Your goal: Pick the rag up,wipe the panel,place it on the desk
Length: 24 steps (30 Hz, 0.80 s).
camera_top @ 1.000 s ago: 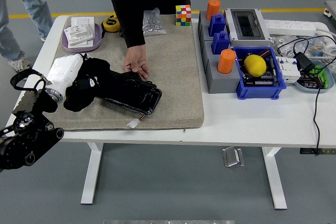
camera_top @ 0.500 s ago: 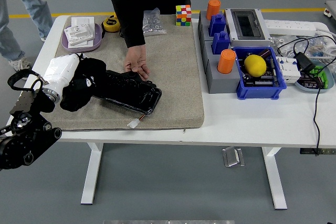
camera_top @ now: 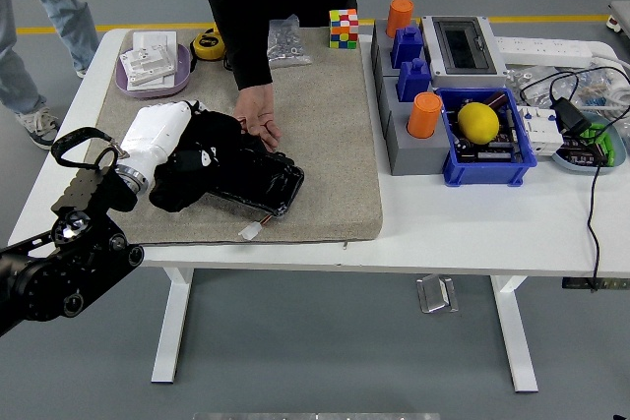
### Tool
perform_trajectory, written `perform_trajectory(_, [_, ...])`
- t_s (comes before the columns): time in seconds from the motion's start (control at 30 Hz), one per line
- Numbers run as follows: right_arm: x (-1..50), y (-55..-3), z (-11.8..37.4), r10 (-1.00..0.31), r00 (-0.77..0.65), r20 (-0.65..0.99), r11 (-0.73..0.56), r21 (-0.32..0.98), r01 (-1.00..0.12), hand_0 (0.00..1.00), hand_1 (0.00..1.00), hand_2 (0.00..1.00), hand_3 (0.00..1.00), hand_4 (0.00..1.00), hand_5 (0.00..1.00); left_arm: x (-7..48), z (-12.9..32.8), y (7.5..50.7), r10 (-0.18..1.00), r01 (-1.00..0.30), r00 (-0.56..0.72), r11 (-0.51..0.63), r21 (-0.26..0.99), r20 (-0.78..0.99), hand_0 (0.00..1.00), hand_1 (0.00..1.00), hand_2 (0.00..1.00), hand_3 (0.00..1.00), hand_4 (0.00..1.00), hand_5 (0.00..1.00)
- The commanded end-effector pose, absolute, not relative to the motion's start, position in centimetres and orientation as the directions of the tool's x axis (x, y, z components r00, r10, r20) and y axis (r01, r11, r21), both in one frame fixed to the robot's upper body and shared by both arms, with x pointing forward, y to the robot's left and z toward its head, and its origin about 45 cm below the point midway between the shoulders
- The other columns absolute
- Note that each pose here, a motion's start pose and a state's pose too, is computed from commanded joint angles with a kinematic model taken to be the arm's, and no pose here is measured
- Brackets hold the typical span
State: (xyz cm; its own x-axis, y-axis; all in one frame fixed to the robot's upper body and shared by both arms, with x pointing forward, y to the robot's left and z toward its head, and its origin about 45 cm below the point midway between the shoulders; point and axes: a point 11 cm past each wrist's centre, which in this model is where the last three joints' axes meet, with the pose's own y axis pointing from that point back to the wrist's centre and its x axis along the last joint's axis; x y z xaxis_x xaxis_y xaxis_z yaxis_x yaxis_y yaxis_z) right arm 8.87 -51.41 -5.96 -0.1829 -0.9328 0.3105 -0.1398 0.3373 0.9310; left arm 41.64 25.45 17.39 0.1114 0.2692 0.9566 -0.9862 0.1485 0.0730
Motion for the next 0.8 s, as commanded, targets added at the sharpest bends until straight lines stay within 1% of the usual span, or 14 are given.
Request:
perform_trajectory(0.33, [8.8, -51.5, -6.0, -0.932, -0.182, 0.312, 0.339, 0.931, -0.139, 0.718, 0.608, 0.666, 0.58, 0.975, 0.536, 40.5, 16.8, 22.4, 0.257, -0.965, 0.168, 0.239, 0.106, 0.952, 0.209, 0.203, 0.492, 0.377, 0.309, 0.002])
perform_trajectory(0.8, [8.8, -51.5, -5.9, -0.933, -0.179, 0.313, 0.339, 0.931, -0.139, 0.718, 0.608, 0.666, 0.58, 0.976, 0.536, 39.4, 16.7, 19.2, 0.246, -0.938, 0.21, 0.325, 0.123, 0.946, 0.209, 0.202, 0.494, 0.381, 0.309, 0.002])
